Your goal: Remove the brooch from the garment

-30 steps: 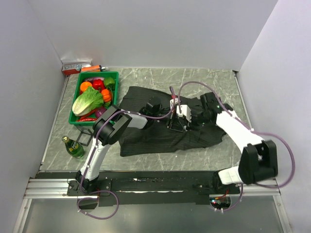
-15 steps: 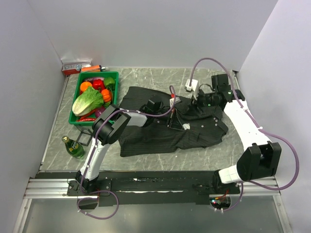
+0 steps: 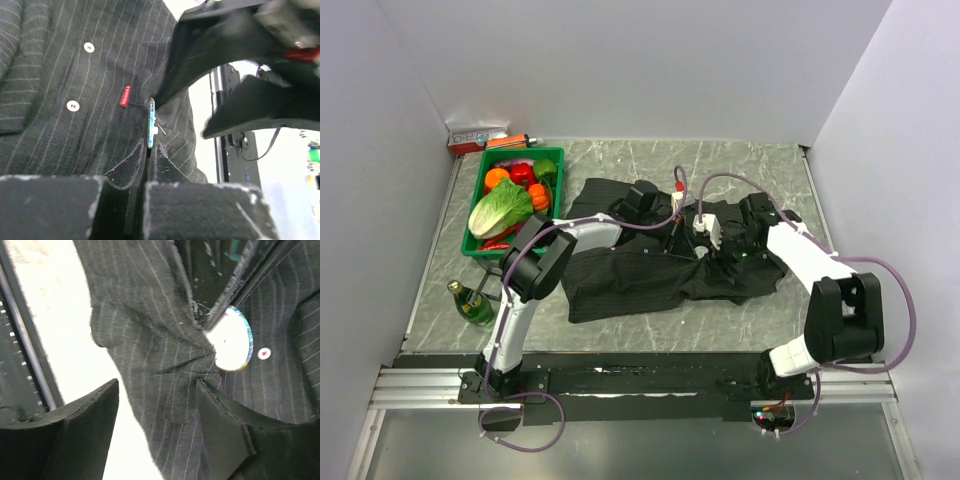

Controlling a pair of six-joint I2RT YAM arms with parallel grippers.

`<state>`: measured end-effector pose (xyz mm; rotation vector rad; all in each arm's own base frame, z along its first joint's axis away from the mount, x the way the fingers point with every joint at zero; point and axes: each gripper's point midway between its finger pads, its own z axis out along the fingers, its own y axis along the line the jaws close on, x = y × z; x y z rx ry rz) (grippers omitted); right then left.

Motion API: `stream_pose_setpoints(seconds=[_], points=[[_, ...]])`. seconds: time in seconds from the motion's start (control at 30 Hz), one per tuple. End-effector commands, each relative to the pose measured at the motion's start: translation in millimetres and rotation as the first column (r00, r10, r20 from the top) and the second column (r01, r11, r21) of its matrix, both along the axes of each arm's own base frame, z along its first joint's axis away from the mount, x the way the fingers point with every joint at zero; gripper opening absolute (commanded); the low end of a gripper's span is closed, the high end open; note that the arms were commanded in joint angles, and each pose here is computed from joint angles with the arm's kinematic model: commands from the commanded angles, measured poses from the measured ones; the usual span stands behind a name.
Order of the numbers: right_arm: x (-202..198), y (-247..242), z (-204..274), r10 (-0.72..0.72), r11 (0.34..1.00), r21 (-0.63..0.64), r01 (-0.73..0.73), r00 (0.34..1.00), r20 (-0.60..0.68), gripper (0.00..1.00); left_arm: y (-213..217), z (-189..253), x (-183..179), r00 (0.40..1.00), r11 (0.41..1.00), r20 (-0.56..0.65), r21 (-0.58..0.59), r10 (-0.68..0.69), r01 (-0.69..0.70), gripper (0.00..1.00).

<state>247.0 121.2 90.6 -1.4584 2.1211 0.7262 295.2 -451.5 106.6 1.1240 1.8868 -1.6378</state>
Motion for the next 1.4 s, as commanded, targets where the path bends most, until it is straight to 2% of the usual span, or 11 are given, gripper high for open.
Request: stream_pose_setpoints(seconds=[0.0, 0.27, 0.5, 0.7, 0.83, 1.03, 1.13, 1.27, 1.3, 1.33, 1.37], points=[[21, 5, -7, -0.020, 1.000, 0.011, 0.019, 0.999, 0.037, 0.62, 4, 42, 10, 0.988, 1.000, 0.155, -0.026, 0.002, 0.003, 0.01], [33, 24, 17, -0.051, 0.992, 0.114, 0.052, 0.999, -0.011, 0.00, -1, 28, 20, 0.975, 0.998, 0.216, 0.031, 0.048, -0.056, 0.01], [19, 30, 34, -0.067, 0.983, 0.166, 0.074, 0.997, -0.047, 0.00, -7, 12, 30, 0.960, 0.993, 0.270, 0.068, 0.079, -0.101, 0.01], [32, 38, 52, -0.115, 0.970, 0.212, 0.123, 0.992, -0.050, 0.00, -16, 0, 21, 0.929, 0.993, 0.369, 0.094, 0.025, -0.065, 0.01], [40, 42, 63, -0.119, 0.964, 0.235, 0.126, 0.992, -0.047, 0.00, -18, -5, 21, 0.925, 0.991, 0.379, 0.107, 0.032, -0.078, 0.01], [33, 20, 50, -0.118, 0.985, 0.124, 0.118, 0.993, -0.005, 0.00, -11, 5, 45, 0.932, 0.979, 0.335, 0.101, 0.136, -0.179, 0.01], [34, 5, 41, -0.152, 0.983, 0.106, 0.152, 0.988, -0.009, 0.00, 0, 29, 61, 0.935, 0.979, 0.314, 0.060, 0.165, -0.193, 0.01], [52, -7, 53, -0.263, 0.953, 0.154, 0.262, 0.965, -0.012, 0.21, 20, 65, 74, 0.938, 0.982, 0.298, 0.018, 0.176, -0.190, 0.01], [63, -8, 68, -0.286, 0.943, 0.187, 0.274, 0.957, 0.043, 0.27, 25, 72, 75, 0.941, 0.982, 0.287, 0.007, 0.179, -0.189, 0.01], [71, -10, 79, -0.311, 0.933, 0.214, 0.289, 0.947, 0.077, 0.39, 29, 83, 72, 0.942, 0.983, 0.285, -0.008, 0.178, -0.183, 0.01], [74, -10, 97, -0.348, 0.916, 0.251, 0.313, 0.931, 0.108, 0.45, 36, 88, 68, 0.954, 0.986, 0.255, -0.004, 0.160, -0.164, 0.01]])
